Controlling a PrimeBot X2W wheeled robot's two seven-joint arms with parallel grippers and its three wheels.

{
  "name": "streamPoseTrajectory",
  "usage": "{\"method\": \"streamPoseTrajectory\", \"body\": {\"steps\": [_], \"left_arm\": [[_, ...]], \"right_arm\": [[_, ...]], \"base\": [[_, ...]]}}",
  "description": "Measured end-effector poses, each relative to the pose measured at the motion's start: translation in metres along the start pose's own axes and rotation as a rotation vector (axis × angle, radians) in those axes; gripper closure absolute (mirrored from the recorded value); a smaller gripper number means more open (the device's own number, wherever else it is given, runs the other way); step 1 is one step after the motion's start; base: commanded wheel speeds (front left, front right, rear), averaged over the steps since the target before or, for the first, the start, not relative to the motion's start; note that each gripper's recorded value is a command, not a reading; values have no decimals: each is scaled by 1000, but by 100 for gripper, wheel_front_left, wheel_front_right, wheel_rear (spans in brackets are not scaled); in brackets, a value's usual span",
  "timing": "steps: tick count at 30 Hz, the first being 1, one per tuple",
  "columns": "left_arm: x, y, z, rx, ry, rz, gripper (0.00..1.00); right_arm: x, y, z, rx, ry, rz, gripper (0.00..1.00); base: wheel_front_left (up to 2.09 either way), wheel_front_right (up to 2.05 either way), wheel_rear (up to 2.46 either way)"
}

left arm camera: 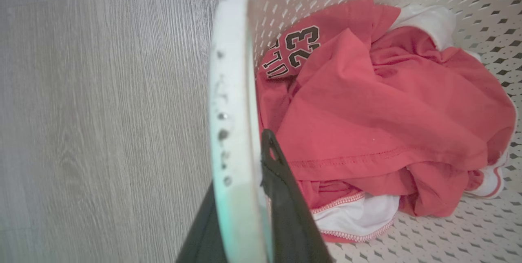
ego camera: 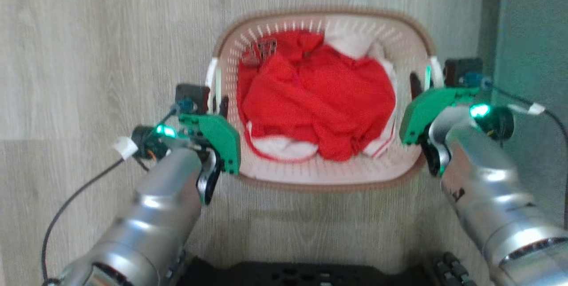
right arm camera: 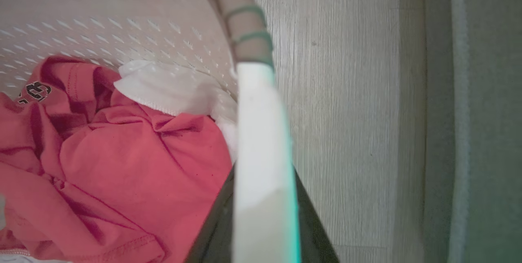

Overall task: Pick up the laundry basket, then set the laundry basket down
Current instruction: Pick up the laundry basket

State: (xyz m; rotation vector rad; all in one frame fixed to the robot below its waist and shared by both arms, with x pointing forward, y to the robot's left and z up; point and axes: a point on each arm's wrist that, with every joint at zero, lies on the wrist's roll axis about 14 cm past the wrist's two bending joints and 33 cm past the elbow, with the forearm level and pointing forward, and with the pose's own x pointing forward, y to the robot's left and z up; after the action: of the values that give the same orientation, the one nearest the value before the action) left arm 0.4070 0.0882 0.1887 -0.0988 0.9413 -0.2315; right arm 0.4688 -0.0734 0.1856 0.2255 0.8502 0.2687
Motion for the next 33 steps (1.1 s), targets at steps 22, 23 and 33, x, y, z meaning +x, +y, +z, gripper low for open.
{"method": "streamPoseTrajectory", "body": {"steps": [22,23,33], "left_arm": [[-114,-28,-33,-9,74,-17,100],[-118,-29,-34,-2,70,-18,100],[-152,-37,-45,19,22,-17,100]], "right_arm": [[-121,42,-17,39,99,11,100],[-126,44,-17,38,94,13,100],[-167,58,-28,22,62,30,100]], "base": [[0,0,0],[0,0,0],[0,0,0]]}}
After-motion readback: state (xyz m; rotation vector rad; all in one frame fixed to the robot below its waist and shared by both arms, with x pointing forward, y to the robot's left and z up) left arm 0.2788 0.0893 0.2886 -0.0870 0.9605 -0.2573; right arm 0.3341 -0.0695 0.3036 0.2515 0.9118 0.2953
